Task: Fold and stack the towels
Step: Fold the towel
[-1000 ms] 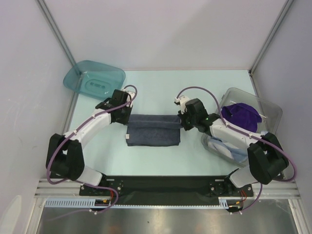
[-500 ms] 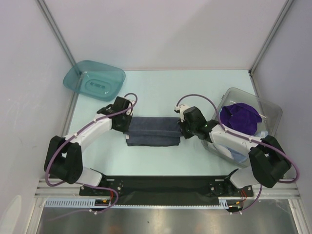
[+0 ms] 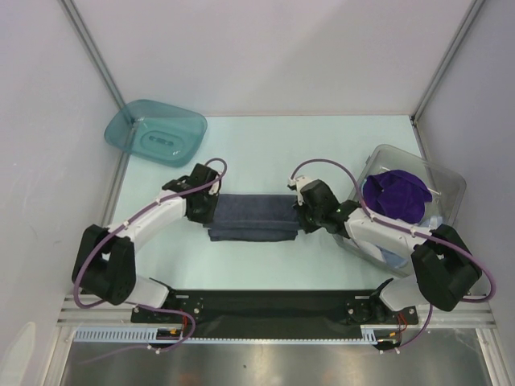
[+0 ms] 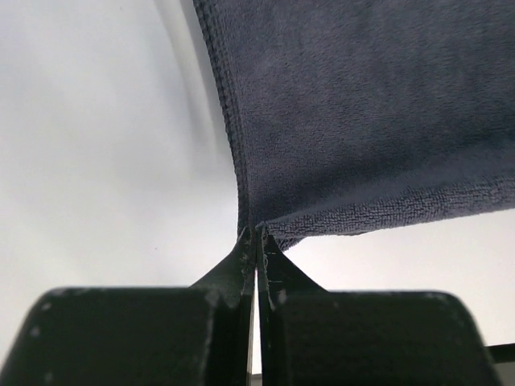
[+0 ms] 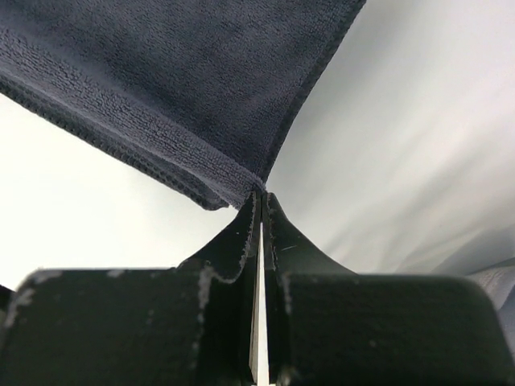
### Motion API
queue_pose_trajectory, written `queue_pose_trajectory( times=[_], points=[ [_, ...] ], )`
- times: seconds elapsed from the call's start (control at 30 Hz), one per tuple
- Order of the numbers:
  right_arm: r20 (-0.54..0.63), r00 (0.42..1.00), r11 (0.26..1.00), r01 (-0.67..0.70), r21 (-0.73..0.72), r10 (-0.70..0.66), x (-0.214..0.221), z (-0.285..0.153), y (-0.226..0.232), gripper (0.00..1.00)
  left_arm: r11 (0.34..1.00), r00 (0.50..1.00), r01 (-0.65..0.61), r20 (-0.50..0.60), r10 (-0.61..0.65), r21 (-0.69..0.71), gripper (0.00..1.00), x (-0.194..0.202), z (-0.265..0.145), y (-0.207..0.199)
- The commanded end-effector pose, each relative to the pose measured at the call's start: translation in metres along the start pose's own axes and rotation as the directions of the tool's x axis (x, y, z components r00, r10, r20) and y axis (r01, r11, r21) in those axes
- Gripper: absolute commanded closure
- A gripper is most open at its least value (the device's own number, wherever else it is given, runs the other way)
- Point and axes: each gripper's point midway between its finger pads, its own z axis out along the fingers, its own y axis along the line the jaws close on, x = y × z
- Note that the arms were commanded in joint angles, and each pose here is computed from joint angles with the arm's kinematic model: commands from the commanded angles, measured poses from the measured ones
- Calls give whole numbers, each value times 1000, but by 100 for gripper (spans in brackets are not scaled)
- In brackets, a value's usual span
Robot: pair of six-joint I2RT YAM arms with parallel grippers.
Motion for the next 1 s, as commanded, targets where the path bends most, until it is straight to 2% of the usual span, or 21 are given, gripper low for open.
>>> queue_pose_trajectory(
  times=[0.0,0.07,0.13,0.17,0.2,0.27,0.33,0.4,0.43,0.5,0.6,0.77,0.97],
  points=[
    [-28,1000,1000,-9,9,9,9,-1,4,100,997,997,22,-77,-27,-73,100,20,6,6],
    [-41,999,1000,-8,15,9,12,-2,5,98,995,995,27,-92,-36,-93,96,22,4,8],
    [-47,999,1000,-14,20,15,13,-2,5,93,992,995,30,-94,-42,-120,79,20,2,11],
    [-58,998,999,-26,25,27,15,-4,5,89,990,994,33,-103,-48,-140,64,22,-1,14],
    [-65,997,999,-31,24,33,16,-5,6,81,987,994,33,-102,-50,-157,60,21,-3,16],
    [-67,997,999,-44,0,44,14,-11,11,76,972,994,51,-84,-72,-229,50,17,-13,27],
    [-61,997,997,-57,-45,54,7,-18,21,70,959,995,72,-42,-87,-274,48,4,-24,34],
    [-78,995,997,-72,-40,69,5,-27,21,68,964,994,111,5,-113,-244,48,-6,-32,29],
    [-76,994,996,-79,-39,76,2,-30,21,68,971,992,129,34,-125,-201,48,-14,-35,21],
    [-62,993,994,-100,-41,98,-13,-35,24,69,985,980,169,108,-167,-9,47,-33,-39,-11],
    [-62,989,990,-139,-33,137,-28,-32,24,71,964,965,195,142,-222,182,45,-43,-36,-43],
    [-71,981,983,-183,-20,181,-22,-9,22,73,953,956,272,77,-284,132,45,-30,-5,-41],
    [-158,969,980,-195,-34,187,24,22,25,74,943,944,331,-17,-330,24,45,6,34,-30]
  ],
)
